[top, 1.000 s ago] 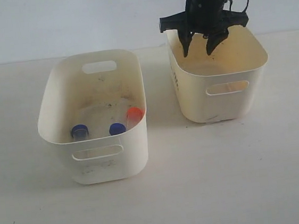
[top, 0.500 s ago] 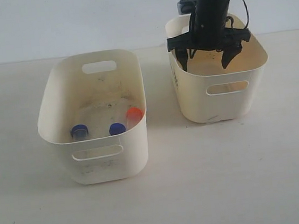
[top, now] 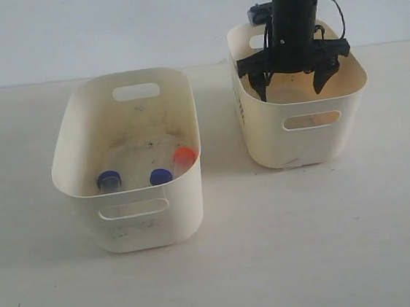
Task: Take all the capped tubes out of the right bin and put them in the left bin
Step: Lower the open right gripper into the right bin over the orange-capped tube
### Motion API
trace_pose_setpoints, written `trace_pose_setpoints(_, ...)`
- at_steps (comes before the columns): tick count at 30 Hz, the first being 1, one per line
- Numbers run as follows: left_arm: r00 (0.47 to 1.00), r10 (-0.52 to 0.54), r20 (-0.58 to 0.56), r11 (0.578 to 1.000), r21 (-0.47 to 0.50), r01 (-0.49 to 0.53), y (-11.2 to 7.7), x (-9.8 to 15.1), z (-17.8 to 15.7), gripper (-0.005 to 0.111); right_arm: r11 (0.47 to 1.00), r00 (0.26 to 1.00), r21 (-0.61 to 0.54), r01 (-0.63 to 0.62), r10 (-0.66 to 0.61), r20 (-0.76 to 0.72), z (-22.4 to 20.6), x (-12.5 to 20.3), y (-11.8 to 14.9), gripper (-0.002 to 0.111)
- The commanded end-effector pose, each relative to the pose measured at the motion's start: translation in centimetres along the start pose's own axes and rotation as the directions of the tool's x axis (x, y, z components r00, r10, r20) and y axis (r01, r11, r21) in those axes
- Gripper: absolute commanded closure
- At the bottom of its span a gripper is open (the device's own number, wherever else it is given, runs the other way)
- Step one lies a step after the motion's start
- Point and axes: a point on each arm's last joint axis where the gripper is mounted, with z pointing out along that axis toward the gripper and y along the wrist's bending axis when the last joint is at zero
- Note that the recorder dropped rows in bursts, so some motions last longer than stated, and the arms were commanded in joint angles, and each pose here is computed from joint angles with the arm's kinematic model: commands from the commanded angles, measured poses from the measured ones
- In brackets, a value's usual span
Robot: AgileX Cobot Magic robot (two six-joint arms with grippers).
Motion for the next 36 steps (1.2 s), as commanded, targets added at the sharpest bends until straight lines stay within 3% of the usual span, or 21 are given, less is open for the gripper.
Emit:
trace_pose_setpoints(1, 1.000, -0.004, 0.002, 1.000, 0.000, 0.004, 0.0, 0.1, 0.0, 0.103, 1.000, 1.000, 0.009, -0.002, 0.002, -0.018, 0.9, 0.0, -0.1, 0.023)
trace_pose_setpoints(36, 1.000, -0.004, 0.002, 1.000, 0.000, 0.004, 0.0, 0.1, 0.0, 0.103, 0.994, 0.999, 0.106, -0.034, 0.037, -0.024, 3.0, 0.0, -0.7, 0.023)
